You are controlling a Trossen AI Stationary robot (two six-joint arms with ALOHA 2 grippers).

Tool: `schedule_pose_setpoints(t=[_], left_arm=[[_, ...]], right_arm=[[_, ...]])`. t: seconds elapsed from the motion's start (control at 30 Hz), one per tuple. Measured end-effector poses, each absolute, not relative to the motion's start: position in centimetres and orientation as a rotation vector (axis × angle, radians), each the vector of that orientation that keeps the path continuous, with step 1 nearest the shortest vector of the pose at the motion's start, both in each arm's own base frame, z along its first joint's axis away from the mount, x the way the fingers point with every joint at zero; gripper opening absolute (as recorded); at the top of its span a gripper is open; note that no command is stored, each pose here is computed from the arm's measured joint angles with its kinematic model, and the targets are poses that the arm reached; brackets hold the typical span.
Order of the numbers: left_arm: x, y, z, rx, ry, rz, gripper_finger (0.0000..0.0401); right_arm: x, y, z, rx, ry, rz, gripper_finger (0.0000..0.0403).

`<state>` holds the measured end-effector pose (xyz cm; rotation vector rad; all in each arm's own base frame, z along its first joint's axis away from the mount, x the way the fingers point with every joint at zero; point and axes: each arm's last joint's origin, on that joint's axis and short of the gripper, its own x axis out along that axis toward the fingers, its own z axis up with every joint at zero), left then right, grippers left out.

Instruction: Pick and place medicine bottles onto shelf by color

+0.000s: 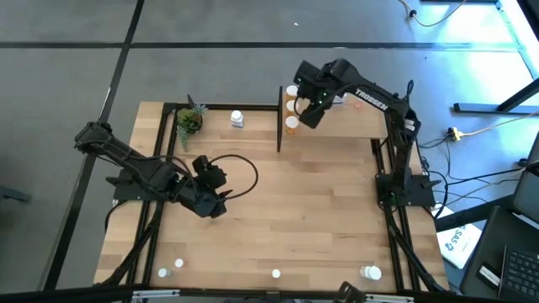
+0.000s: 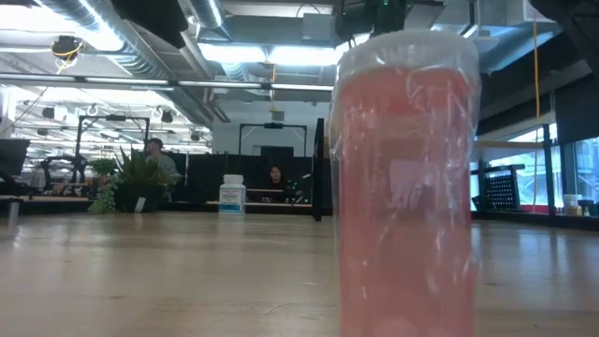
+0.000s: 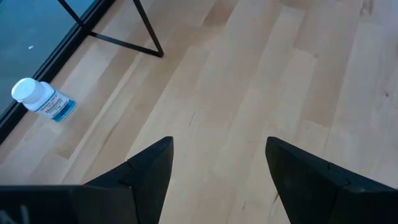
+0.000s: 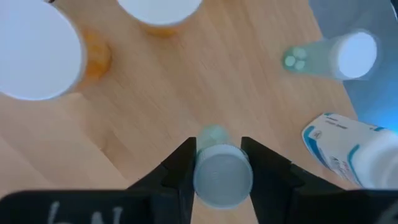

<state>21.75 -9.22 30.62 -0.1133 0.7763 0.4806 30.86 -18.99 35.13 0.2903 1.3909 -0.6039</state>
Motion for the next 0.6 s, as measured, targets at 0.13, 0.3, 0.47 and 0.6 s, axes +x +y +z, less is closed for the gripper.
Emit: schedule_pose_setpoints(t=[0.13,0.3,0.47,0.6], left_arm=[[21.7,-9.2,30.6,-0.113,0.776,0.480,0.0250],[21.8,-9.2,30.6,-0.110,0.777,0.478,0.0250],[21.8,-9.2,30.6,-0.093,0.781,0.472,0.0250],[21.8,-9.2,30.6,-0.095,0.782,0.470,0.0250]], right_arm=[[30.6,-17.9,35.0,0.282,1.377,-0.599,0.0120],[29.7,-17.0,35.4,0.265,1.314,-0.597,0.0120],[29.5,-17.6,35.7,0.257,1.178,-0.631,0.0120],[29.1,-19.0,34.8,0.315,1.149,-0.631,0.0120]])
